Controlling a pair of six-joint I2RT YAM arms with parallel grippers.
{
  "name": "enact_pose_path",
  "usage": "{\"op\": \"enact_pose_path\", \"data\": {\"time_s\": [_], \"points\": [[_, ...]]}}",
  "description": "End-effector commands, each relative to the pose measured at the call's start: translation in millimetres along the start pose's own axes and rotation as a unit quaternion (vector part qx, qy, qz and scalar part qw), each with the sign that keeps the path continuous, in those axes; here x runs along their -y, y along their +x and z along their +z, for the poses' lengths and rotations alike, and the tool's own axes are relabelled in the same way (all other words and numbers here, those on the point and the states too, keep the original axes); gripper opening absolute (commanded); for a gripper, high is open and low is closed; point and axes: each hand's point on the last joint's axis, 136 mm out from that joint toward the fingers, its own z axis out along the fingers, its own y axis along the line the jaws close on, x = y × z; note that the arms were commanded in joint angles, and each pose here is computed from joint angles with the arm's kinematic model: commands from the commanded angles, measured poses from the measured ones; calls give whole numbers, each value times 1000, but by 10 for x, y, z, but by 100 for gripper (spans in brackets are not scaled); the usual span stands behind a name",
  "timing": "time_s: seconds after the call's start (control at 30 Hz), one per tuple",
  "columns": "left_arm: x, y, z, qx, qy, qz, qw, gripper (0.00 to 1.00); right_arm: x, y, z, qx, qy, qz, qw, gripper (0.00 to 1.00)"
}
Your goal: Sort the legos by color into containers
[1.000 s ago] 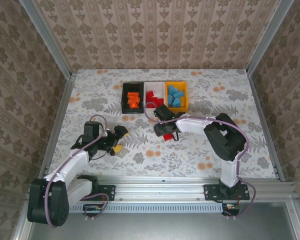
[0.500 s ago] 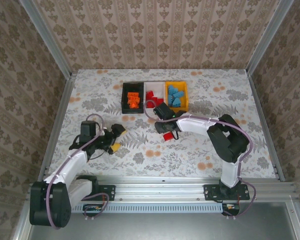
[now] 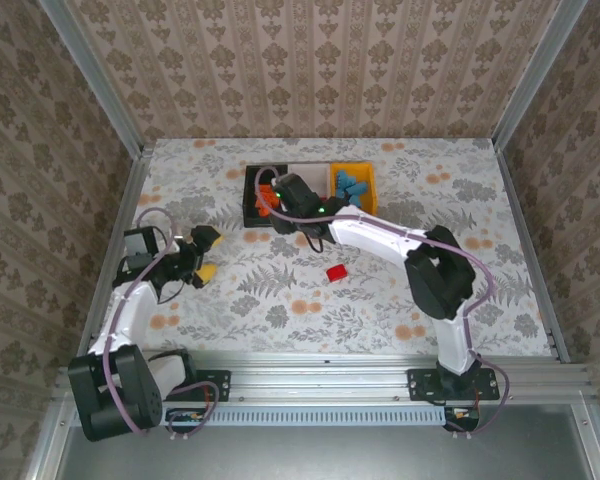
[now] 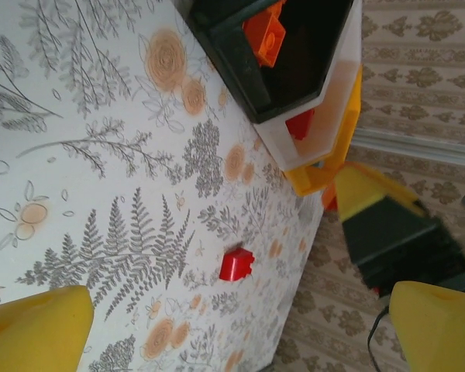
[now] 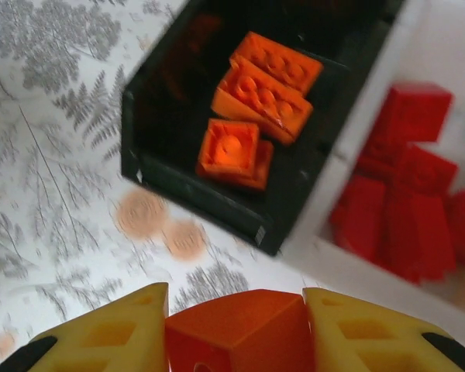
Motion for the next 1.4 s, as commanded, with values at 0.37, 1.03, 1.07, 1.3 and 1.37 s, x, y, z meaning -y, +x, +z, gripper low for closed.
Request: {"op": "enact_pose_path", "data": {"time_s": [0.37,1.03,1.07,1.3,1.37], "points": [[98,265,-42,-50,34,10,998,100,-6,-332,753,-38,18,11,999,41],[122,399,-111,-35,53,33,997,100,313,-517,-540,44,67,49,996,73],[125,417,-97,-33,54,37,997,100,403,-320,-611,37,76,66,994,75],[37,707,205,-61,21,72,995,100,633,1189,-804,-87,76,90,989,78],[9,771,302,-72,15,73,995,100,599,1497,-813,-122,57,88,987,78]]}}
